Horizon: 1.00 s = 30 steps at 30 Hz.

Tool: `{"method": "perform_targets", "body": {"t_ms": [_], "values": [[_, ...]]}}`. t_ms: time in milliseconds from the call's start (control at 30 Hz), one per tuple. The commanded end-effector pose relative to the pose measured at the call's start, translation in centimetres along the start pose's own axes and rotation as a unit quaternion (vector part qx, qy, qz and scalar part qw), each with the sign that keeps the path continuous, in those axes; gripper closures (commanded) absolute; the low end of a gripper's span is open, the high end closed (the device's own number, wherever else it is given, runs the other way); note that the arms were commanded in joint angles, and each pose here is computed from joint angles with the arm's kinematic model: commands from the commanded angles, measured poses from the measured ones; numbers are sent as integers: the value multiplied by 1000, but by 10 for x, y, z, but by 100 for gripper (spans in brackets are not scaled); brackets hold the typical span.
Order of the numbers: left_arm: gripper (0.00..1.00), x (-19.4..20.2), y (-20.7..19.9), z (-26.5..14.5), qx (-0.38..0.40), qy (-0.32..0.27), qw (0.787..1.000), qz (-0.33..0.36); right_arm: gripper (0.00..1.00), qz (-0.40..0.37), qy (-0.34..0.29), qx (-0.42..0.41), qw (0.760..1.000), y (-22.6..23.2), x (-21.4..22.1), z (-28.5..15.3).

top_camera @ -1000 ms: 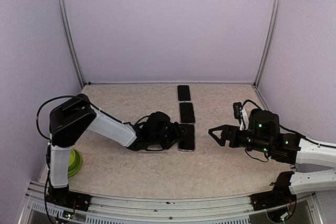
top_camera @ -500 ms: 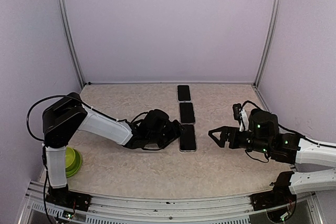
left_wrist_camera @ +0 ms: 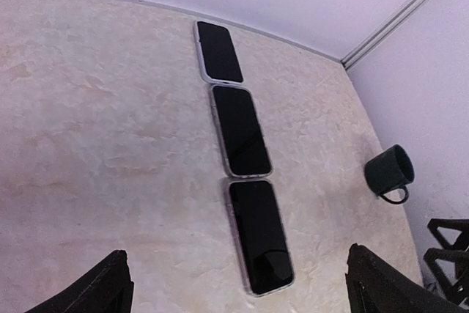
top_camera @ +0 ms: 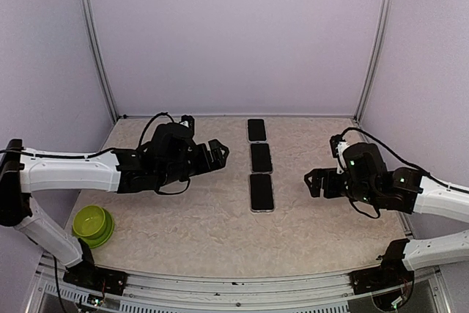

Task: Put the phone into the phone case
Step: Reset both arms

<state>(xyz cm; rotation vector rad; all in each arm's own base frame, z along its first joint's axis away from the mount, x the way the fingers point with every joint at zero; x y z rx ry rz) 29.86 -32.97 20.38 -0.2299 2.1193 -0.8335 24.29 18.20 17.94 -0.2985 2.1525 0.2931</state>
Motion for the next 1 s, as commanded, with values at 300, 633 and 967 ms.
{"method": "perform_targets", "body": {"t_ms": [300, 633, 967], "values": [[1, -66, 78, -133, -95, -135, 979, 124, 0, -16, -88, 72, 993, -34, -58, -56], [1, -91, 96, -182, -95, -168, 977, 95, 0, -34, -96, 83, 991, -35, -69, -60], [1, -100, 104, -192, -100, -190, 972, 94, 0, -25, -87, 89, 992, -35, -73, -59]]}}
Point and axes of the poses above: each gripper's point midway between its finger pads, its own z axis out along the fingers, its own y axis along the line the jaws close on, x = y × z, the point moved 1 cm from there along -z, back along the fingers, and after that the axes turned 9 degrees about -z, right-handed, at the moved point
